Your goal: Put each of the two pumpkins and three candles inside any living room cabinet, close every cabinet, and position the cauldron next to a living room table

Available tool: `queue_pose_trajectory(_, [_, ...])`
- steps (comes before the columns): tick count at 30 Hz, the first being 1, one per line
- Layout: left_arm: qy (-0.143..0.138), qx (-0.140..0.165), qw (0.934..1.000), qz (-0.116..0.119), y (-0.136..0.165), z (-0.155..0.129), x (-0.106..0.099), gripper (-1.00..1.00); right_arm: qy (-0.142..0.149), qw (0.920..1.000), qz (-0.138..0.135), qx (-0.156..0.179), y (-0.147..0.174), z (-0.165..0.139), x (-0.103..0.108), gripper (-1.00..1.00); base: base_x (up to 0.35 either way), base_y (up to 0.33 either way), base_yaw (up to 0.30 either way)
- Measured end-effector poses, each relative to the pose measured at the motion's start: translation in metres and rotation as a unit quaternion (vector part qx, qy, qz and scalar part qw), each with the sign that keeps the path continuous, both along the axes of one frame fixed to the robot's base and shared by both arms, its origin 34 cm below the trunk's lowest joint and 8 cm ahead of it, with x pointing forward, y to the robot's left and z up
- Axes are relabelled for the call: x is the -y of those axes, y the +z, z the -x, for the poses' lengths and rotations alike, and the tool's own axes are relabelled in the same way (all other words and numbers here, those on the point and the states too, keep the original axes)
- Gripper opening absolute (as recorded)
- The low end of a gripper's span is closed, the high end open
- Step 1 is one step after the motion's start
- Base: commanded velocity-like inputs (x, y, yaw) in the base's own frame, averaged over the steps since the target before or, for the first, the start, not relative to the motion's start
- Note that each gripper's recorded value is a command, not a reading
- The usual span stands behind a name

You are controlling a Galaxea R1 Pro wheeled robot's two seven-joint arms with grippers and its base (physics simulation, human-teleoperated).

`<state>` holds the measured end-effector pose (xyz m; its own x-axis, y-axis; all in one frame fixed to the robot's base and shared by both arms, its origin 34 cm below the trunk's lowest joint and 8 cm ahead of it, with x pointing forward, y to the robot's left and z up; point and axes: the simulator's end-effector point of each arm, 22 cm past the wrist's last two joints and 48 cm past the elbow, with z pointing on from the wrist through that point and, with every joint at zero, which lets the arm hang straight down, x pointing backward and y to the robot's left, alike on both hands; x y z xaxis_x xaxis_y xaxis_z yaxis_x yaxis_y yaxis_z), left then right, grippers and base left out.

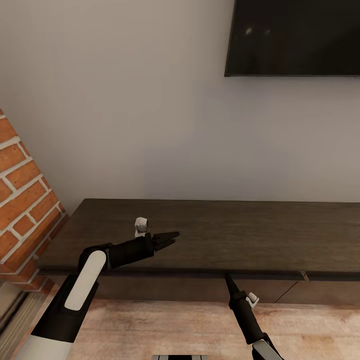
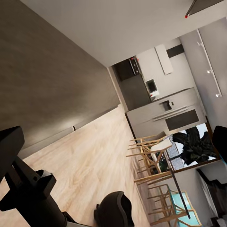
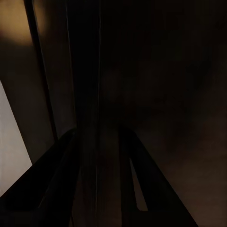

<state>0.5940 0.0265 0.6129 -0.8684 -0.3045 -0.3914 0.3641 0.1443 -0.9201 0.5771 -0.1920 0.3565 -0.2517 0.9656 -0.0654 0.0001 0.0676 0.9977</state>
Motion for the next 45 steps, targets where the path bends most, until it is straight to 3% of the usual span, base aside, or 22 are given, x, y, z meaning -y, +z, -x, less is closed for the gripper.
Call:
queue_pose_trajectory(32, [-0.010, -0.001, 1.0000, -0.002, -0.002, 0.005, 0.006, 1.00, -0.004, 0.9999, -0.007, -0.006, 0.000, -0.014, -0.001, -1.00, -0.025, 0.000, 0.000])
queue_pose_trajectory(39, [-0.010, -0.001, 1.0000, -0.002, -0.002, 0.005, 0.006, 1.00, -0.001, 0.9998, 0.010, -0.017, 0.001, -0.028, 0.000, -1.00, -0.092, 0.000, 0.000])
queue_pose_trajectory(45, [-0.010, -0.001, 1.0000, -0.002, -0.002, 0.005, 0.006, 1.00, -0.001, 0.9998, 0.008, -0.016, 0.001, -0.027, 0.000, -1.00, -0.013, 0.000, 0.000])
